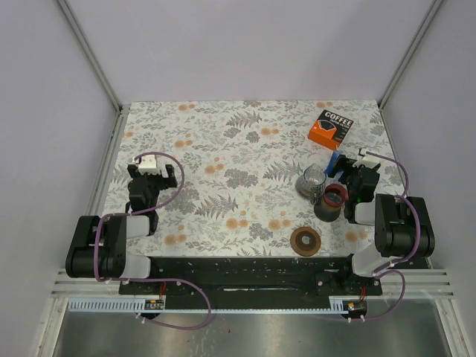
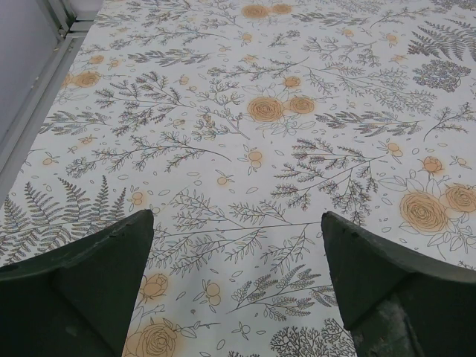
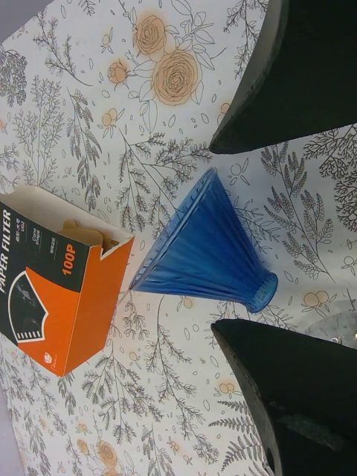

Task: Place the coffee filter in the dripper

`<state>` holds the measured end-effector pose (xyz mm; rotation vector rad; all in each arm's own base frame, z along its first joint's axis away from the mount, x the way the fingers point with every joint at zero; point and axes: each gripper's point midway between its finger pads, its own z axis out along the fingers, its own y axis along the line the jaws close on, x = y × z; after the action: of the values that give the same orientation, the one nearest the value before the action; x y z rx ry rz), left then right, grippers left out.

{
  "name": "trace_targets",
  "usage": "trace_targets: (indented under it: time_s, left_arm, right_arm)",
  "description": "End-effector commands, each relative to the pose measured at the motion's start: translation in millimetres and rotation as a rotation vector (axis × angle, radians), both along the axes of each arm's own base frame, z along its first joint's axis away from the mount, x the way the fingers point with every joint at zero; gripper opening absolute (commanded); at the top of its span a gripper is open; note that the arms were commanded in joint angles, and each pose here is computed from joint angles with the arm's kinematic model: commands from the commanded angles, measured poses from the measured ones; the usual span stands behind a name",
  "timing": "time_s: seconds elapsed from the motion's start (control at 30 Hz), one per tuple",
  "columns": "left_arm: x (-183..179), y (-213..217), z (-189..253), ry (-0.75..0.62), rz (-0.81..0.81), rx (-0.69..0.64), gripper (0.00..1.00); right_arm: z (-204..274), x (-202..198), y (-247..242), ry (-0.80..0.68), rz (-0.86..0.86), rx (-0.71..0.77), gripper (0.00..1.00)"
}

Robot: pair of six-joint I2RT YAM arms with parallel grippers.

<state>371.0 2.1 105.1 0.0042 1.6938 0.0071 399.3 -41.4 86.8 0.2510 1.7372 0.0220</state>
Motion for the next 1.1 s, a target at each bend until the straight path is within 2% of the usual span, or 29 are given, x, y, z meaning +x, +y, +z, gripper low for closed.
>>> trace_targets:
  time_s: [0.0, 0.23, 0.37, 0.53, 0.6, 0.7, 0.77, 0.9, 1.0, 1.07]
  left_arm:
    - [4.9, -3.0, 18.1, -0.072, -0.020, 0.005, 0.99]
    - [4.5, -3.5, 17.5, -0.071, -0.021, 0.005, 0.99]
    - [4.5, -3.7, 17.5, -0.071, -0.023, 0.006, 0.99]
    - [4.5, -3.2, 17.5, -0.071, -0.021, 0.006, 0.96]
    - [6.2, -1.5, 20.2, -0.074, -0.010, 0.001, 0.95]
    - [15.7, 3.8, 33.0, -0.001, 0.019, -0.001, 0.96]
    - [22.9, -2.4, 43.0, 0.047, -0.020, 0.004, 0.96]
    - [28.5, -11.0, 54.5, 0.162, -0.082, 0.022, 0.92]
    - [27.4, -20.8, 75.3, 0.219, -0.147, 0.028, 0.91]
    - [23.7, -24.9, 83.6, 0.254, -0.179, 0.035, 0.91]
  right_arm:
    - [14.0, 6.2, -0.2, -0.052, 0.005, -0.020, 0.99]
    - [13.8, 5.6, 0.4, -0.052, 0.008, -0.021, 0.99]
    - [33.2, -0.2, 1.7, -0.090, 0.013, -0.027, 1.00]
    - [64.1, -9.6, -14.2, -0.083, -0.103, 0.011, 0.99]
    - [78.4, -10.5, -8.7, -0.044, -0.076, 0.026, 0.99]
    - [98.4, -12.5, -0.3, 0.046, -0.047, 0.075, 0.99]
    - [112.1, -14.0, 1.9, 0.090, -0.054, 0.113, 0.99]
    - [123.3, -17.3, 20.3, 0.242, 0.004, 0.198, 0.86]
    - [107.6, -23.5, 31.7, 0.415, 0.022, 0.207, 0.83]
    - [91.5, -28.7, 38.9, 0.543, 0.037, 0.201, 0.77]
